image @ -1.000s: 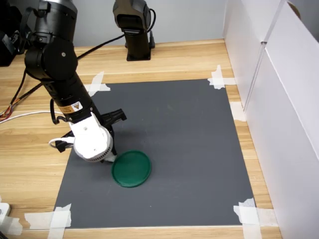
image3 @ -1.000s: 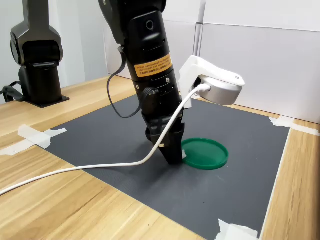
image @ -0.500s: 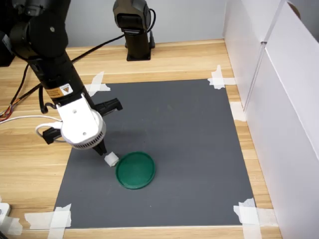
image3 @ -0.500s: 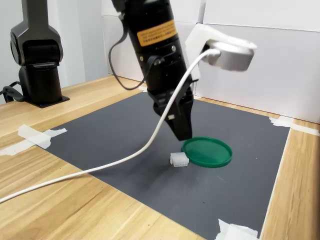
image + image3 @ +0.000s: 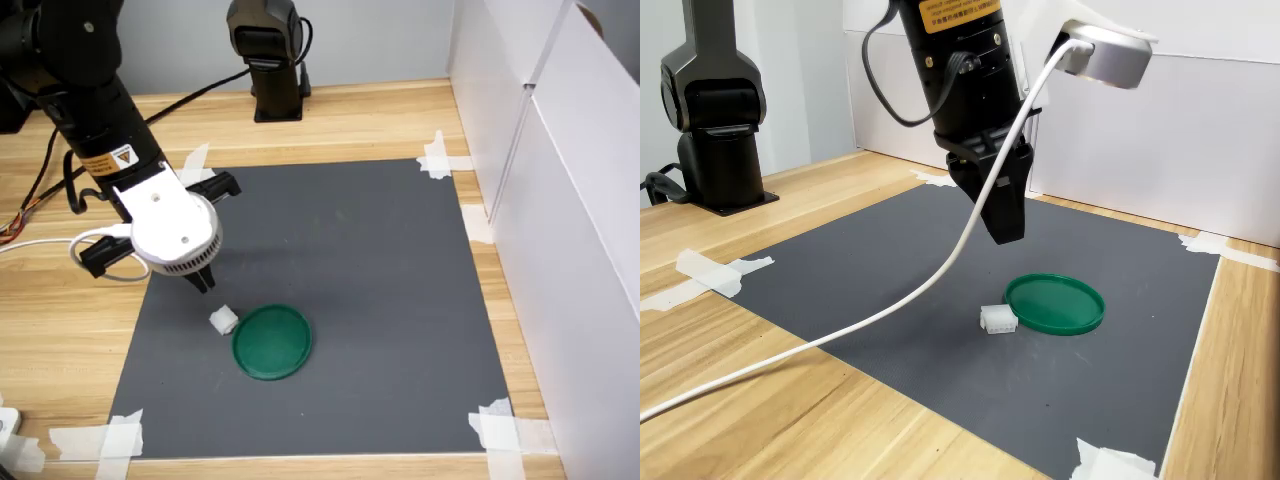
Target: Grasp a white terminal and put it in the green lid.
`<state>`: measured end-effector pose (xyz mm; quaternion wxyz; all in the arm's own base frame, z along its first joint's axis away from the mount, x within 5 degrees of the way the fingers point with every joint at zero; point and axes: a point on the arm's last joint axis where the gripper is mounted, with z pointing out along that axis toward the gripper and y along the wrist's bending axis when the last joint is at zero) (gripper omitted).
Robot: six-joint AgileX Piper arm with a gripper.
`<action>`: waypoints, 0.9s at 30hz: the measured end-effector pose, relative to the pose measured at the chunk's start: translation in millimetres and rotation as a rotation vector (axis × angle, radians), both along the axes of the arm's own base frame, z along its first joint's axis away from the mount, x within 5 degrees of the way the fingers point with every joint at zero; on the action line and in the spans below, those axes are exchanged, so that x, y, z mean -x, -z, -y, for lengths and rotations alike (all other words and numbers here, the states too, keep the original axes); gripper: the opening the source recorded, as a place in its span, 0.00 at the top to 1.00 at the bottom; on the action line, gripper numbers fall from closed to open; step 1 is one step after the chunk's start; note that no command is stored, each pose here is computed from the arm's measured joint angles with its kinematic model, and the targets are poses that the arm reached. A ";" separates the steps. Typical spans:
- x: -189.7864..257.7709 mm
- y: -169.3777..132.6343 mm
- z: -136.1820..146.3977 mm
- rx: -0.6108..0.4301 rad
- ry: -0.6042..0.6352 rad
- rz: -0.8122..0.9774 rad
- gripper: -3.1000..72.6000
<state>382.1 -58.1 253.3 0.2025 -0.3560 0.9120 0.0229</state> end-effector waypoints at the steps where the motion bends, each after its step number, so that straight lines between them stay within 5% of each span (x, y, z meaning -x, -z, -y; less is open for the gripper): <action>1: 0.1 0.1 0.3 0.006 -0.006 0.000 0.78; 8: 1.1 2.6 1.3 0.028 -0.030 -0.002 0.37; 12: 5.3 13.1 1.2 0.028 -0.022 -0.028 0.24; 27: -4.4 44.3 -8.6 0.103 -0.066 -0.048 0.21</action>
